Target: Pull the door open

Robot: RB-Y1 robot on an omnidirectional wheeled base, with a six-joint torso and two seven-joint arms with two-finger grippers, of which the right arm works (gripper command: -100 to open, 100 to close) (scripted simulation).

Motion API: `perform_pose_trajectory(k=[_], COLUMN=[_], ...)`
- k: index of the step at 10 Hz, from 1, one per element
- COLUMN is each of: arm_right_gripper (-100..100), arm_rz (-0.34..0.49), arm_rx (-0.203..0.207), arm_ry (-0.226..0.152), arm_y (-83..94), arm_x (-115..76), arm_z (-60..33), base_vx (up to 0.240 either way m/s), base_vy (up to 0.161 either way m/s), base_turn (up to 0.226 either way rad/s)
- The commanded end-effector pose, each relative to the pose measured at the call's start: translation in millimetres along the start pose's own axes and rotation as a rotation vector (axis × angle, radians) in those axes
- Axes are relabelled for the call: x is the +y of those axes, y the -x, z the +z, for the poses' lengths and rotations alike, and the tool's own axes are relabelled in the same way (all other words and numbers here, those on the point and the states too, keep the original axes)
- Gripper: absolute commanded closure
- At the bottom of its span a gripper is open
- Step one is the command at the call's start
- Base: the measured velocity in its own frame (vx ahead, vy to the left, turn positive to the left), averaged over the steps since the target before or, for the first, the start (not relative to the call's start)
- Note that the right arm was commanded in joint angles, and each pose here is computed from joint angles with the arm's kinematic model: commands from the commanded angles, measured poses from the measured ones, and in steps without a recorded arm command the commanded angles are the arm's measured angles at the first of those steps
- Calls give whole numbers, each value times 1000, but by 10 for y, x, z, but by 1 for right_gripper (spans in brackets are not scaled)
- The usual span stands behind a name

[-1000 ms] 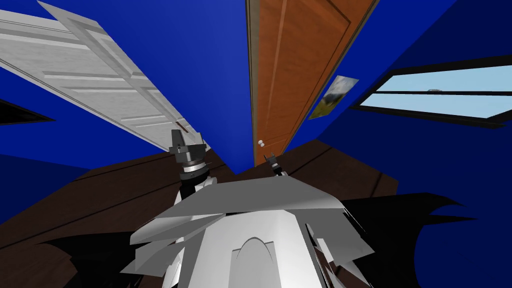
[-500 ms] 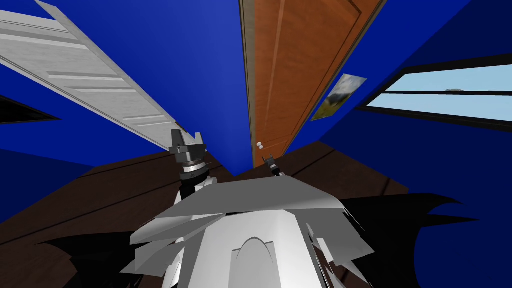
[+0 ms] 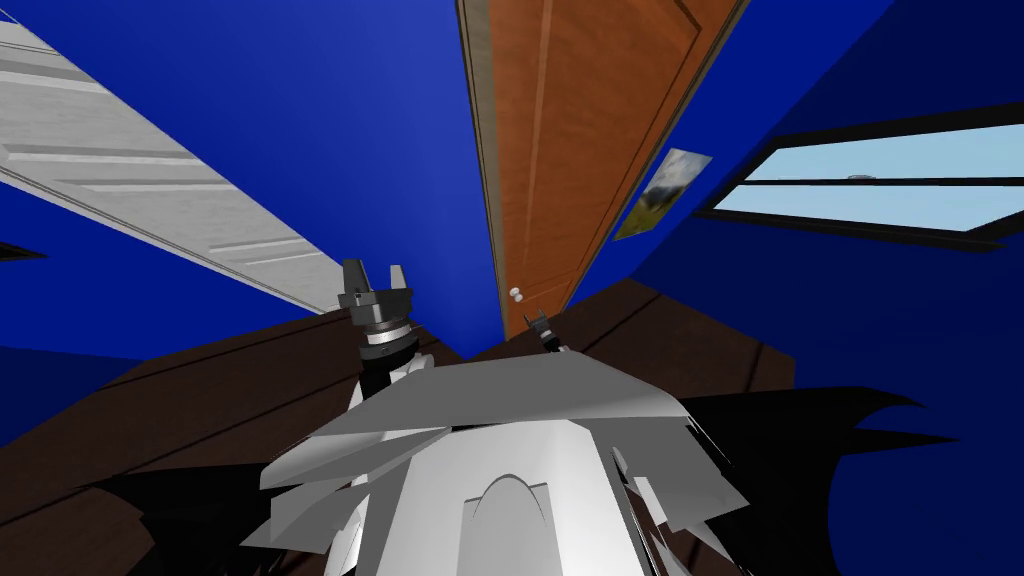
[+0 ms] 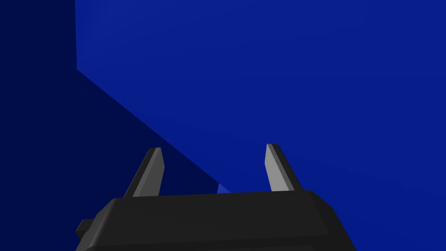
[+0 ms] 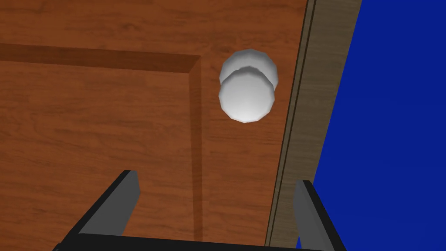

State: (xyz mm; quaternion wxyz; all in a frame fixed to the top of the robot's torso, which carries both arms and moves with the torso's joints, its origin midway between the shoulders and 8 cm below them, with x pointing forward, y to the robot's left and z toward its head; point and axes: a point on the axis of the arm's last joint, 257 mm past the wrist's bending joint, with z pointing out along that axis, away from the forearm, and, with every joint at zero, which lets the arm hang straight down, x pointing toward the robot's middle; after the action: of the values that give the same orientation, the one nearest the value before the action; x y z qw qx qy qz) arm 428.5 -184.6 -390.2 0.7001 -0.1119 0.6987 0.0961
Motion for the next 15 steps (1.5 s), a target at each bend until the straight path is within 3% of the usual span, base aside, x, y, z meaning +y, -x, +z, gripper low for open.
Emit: perform_pose_trajectory(k=[1,4,7,8,9,14,15], arm_right_gripper=[-100,-100,-100,-100,100,100,100], arm_rz=[-8,4,33,26,26,26,68], arm_rx=[3,0,-10,-8,-8,-8,-3], arm_ry=[8,19,26,25,25,25,13], arm_y=[-19,-26,-7,0,0,0,-25], arm_x=[49,224,454,406,406,406,349], arm_z=[11,50,112,111,111,111,86], base_vx=[142,202,244,118,-31,-18,-30], base_vy=[99,54,-27,-22,1,5,-22], base_turn=[-121,-17,119,34,11,-10,179])
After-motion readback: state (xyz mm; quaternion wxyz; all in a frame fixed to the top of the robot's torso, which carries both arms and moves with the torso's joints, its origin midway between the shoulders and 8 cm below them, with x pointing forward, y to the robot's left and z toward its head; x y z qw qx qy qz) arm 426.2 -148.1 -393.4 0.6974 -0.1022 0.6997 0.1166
